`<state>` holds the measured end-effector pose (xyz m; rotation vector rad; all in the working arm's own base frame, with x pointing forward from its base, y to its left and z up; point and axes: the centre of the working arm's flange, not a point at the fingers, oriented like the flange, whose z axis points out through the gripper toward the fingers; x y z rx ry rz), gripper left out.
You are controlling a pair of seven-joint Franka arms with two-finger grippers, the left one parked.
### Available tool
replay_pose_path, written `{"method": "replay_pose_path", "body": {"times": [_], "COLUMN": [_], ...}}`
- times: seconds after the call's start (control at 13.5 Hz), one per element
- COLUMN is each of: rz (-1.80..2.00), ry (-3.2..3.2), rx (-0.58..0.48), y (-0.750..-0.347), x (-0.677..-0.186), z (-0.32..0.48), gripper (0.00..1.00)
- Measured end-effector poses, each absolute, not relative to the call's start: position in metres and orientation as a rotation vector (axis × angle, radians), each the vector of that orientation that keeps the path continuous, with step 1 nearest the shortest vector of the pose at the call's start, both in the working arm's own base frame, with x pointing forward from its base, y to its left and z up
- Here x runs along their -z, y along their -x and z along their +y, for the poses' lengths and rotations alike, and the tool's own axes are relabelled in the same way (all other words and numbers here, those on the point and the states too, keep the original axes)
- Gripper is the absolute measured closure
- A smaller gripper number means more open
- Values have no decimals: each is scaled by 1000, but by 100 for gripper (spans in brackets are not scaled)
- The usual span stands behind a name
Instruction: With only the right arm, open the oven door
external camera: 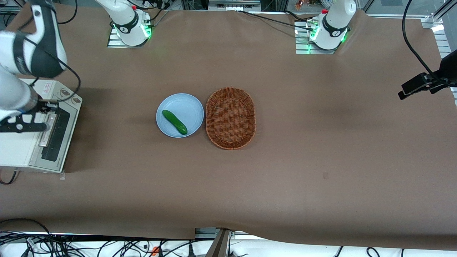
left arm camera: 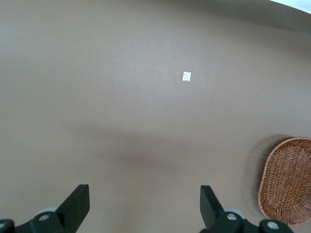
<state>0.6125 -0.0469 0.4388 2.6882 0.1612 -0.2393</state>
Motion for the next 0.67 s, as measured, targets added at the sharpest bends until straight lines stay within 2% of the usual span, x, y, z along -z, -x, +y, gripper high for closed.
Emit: {"method": "replay_pose_path", "body": {"times": [0.3, 0.67], "rz": [124, 75], "ry": [-2510, -2485], "rx": [213, 203], "y": [-631, -627], "x": [-385, -353], "z": [-57, -62], "gripper": [99, 99]}}
